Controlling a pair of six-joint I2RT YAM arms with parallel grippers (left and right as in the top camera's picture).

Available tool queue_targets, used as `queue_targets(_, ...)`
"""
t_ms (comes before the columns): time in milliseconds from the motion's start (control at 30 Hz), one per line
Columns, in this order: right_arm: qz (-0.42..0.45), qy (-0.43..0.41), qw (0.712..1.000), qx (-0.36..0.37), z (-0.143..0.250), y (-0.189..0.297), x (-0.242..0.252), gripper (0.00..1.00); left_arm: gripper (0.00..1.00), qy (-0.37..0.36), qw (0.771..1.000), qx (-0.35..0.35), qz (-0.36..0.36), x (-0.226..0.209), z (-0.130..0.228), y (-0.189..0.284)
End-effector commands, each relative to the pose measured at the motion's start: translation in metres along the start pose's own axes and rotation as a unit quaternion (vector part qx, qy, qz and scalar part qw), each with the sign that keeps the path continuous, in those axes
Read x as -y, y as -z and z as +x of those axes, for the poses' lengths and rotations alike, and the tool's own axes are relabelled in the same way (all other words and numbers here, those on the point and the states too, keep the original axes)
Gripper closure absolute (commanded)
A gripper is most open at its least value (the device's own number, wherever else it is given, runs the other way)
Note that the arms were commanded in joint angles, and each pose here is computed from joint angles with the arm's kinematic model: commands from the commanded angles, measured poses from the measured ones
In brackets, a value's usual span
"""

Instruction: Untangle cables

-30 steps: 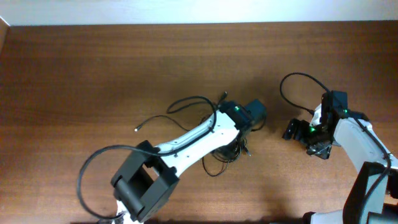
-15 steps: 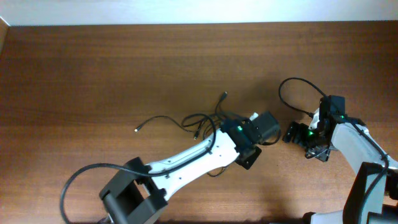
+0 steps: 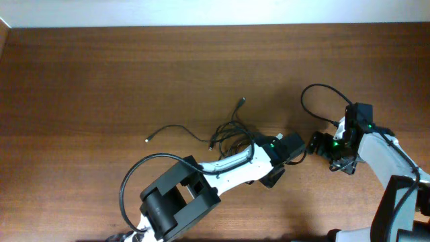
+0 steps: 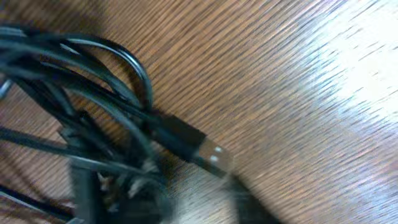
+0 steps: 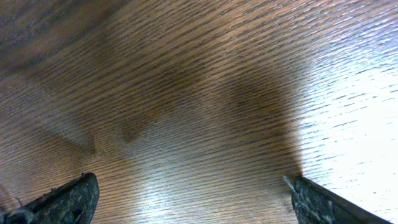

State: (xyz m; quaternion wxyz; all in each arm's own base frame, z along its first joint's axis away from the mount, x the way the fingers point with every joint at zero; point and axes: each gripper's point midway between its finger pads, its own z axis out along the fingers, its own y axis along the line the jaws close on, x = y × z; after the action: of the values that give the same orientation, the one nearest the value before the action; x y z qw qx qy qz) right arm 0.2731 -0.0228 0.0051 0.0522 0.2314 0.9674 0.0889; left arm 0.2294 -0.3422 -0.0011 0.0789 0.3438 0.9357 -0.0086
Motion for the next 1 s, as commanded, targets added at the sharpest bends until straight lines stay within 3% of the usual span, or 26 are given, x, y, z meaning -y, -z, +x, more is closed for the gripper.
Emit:
queue_targets(0,0.009,-0.006,1.000,-0.013,0.009,-0.006,0.007,0.01,1.00,-0.011,0.998,-0.055,-0.027,-0.007,0.026,-0.031)
queue_targets(33,0.005,-0.004,1.000,-0.014,0.009,-0.006,0.006,0.01,1.00,-0.015,0.998,-0.059,-0.027,-0.012,0.026,-0.016)
queue_targets(100,-0.036,0.021,0.999,-0.027,0.014,-0.005,-0.008,0.01,1.00,-0.094,0.994,-0.056,0.024,-0.009,0.021,0.022)
queue_targets(200,-0.179,0.102,0.977,-0.054,0.030,0.006,-0.054,0.00,1.00,-0.197,0.971,-0.016,0.134,-0.005,0.022,0.104)
queue_targets(233,-0.235,0.131,0.961,-0.059,0.037,0.014,-0.070,0.00,1.00,-0.213,0.963,0.006,0.164,-0.005,0.022,0.128)
queue_targets(267,-0.340,0.174,0.922,-0.060,0.047,0.035,-0.099,0.00,1.00,-0.226,0.951,0.049,0.204,-0.006,0.022,0.164)
queue_targets(300,-0.385,0.181,0.903,-0.059,0.051,0.046,-0.111,0.00,1.00,-0.225,0.942,0.095,0.232,-0.010,0.020,0.194)
queue_targets(400,-0.477,0.168,0.861,-0.062,0.055,0.074,-0.132,0.00,1.00,-0.204,0.913,0.205,0.286,-0.032,0.020,0.264)
queue_targets(500,-0.579,0.161,0.797,-0.053,0.053,0.110,-0.151,0.00,1.00,-0.181,0.865,0.299,0.359,-0.051,0.023,0.321)
queue_targets(567,-0.588,0.157,0.792,-0.052,0.049,0.114,-0.154,0.00,1.00,-0.136,0.866,0.316,0.363,-0.076,0.020,0.327)
queue_targets(633,-0.584,0.157,0.795,-0.052,0.049,0.112,-0.153,0.01,1.00,-0.123,0.852,0.323,0.393,-0.078,0.018,0.333)
queue_targets(700,-0.574,0.164,0.801,-0.053,0.051,0.108,-0.153,0.05,1.00,-0.099,0.854,0.319,0.400,-0.080,0.013,0.333)
queue_targets(833,-0.564,0.217,0.794,-0.072,0.074,0.101,-0.168,0.05,1.00,-0.001,0.850,0.332,0.410,-0.098,-0.014,0.346)
queue_targets(967,-0.541,0.238,0.800,-0.100,0.091,0.091,-0.177,0.05,1.00,0.026,0.849,0.335,0.408,-0.109,-0.017,0.347)
